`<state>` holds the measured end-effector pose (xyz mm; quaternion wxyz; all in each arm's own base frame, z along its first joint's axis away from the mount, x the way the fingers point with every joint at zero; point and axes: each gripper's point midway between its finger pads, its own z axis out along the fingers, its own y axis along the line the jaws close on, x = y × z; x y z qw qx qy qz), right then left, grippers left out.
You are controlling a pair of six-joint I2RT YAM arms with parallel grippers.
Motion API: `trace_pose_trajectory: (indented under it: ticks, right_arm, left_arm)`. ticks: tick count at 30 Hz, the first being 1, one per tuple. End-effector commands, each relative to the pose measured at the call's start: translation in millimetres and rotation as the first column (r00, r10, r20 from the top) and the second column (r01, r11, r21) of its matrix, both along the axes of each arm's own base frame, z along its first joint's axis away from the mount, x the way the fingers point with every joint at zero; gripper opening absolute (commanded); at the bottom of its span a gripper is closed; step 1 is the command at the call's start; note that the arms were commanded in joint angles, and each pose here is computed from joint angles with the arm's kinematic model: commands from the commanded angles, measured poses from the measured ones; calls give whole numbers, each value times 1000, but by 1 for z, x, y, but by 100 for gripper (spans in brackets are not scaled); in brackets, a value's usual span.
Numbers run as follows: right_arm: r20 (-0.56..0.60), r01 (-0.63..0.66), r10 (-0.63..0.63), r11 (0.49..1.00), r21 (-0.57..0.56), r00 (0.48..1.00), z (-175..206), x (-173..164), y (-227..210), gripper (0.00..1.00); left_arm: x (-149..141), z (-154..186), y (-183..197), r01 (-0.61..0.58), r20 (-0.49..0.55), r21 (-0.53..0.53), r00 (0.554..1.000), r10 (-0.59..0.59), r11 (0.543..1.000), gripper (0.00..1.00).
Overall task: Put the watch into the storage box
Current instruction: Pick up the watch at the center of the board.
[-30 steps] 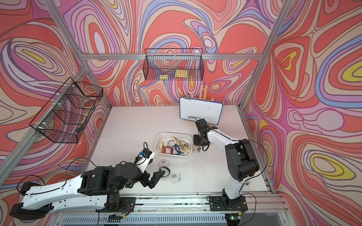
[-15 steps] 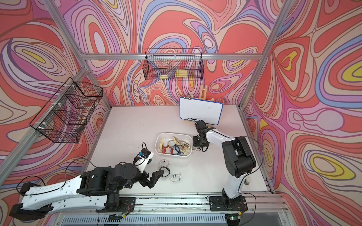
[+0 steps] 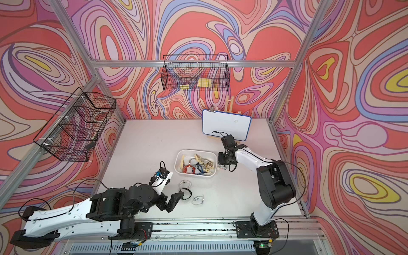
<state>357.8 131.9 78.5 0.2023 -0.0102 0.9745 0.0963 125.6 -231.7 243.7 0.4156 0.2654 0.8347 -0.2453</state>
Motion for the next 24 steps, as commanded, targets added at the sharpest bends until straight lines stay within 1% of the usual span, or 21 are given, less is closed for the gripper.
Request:
trace_pose_trajectory:
  ticks: [1, 7, 13, 16, 18, 20, 24]
  right_arm:
    - [7, 15, -15, 1000, -27, 1000, 11, -8, -8, 0]
    - [9, 24, -23, 999, -40, 1000, 16, -19, -15, 0]
    - [-86, 17, -26, 994, -112, 996, -7, -37, -27, 0]
    - [-93, 56, -73, 983, -175, 993, -19, -43, -41, 0]
    - [-83, 92, -114, 969, -228, 990, -23, -45, -51, 0]
    - [-48, 131, -150, 951, -280, 987, -26, -44, -59, 0]
    - [19, 164, -169, 916, -366, 985, -27, -40, -56, 0]
  left_arm:
    - [0, -7, 7, -19, -3, 22, 1000, 19, 1000, 100]
    - [1, -8, 7, -24, -3, 18, 1000, 24, 1000, 99]
    - [0, -11, 8, -28, -13, 19, 999, 29, 999, 100]
    - [0, -13, 8, -32, -15, 18, 999, 32, 999, 99]
    - [1, -13, 8, -36, -13, 18, 999, 36, 999, 99]
    - [2, -14, 8, -38, -11, 18, 999, 39, 999, 100]
    - [3, -15, 7, -45, -8, 18, 999, 46, 999, 99]
